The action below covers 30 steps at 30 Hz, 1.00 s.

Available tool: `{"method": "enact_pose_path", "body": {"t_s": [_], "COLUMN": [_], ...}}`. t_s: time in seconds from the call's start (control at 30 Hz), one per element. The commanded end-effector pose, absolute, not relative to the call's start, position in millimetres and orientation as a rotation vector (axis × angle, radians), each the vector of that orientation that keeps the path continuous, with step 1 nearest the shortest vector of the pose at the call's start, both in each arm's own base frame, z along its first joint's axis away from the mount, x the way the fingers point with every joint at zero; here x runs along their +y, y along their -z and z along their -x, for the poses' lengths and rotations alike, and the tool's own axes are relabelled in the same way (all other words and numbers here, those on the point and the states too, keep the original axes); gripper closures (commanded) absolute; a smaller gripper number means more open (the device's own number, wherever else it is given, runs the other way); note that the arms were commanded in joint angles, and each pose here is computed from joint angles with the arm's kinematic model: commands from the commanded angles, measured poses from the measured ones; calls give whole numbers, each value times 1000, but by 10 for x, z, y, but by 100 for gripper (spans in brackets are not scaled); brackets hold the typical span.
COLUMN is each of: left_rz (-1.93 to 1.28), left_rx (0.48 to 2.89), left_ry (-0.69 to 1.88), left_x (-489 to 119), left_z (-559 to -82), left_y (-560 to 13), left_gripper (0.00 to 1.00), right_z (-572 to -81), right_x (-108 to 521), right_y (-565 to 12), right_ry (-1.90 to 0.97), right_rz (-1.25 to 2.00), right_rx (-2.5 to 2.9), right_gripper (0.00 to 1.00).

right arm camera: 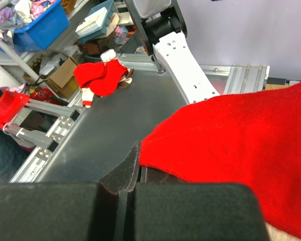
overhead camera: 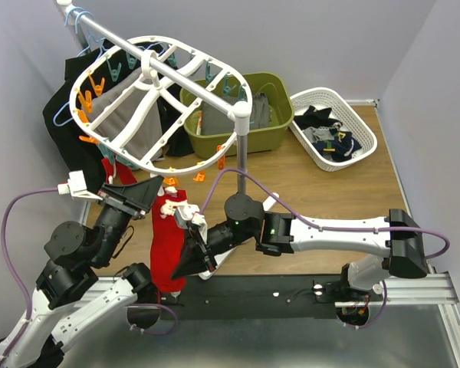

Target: Remove the socks clipped to the hanger

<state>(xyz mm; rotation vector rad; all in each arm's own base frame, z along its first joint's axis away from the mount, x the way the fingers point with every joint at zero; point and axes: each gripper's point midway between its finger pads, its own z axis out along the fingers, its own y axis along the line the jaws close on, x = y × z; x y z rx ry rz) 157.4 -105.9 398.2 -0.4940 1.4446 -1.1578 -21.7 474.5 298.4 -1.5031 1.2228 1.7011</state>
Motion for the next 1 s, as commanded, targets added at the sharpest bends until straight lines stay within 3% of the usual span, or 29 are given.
{"method": "enact_pose_path", "body": {"t_s": [0.0,0.03,0.07,0.13,0.7,0.97], "left_rz": [545,553,558,559,467,470], "left_rx": [1389,1388,1397,1407,1386,1400], "left_ry": [1139,1140,1129,1109,1147,1132], "left_x": [-963,-955,-940,-937,-909,-939], "left_z": [-1622,-1624,-1623,-1645,-1471,-1514], "left_y": [-4079,-4090,-4071,-4062,-4264,-4242], "left_gripper": [71,89,96,100,100,100], "right_z": [254,255,255,257,301,183], "right_x": [4670,4669,4671,4670,4865,4852], "right_y": [-3031,-3021,-3014,-2971,-2392,-1815], "right_ry": [-1736,-1735,-1736,-1736,-1819,-1671], "right_rz": [1506,1507,1508,1513,1533,1561], "right_rx": [1208,1211,1214,1225,1385,1610], "right_gripper": [99,99,99,99,99,99]}}
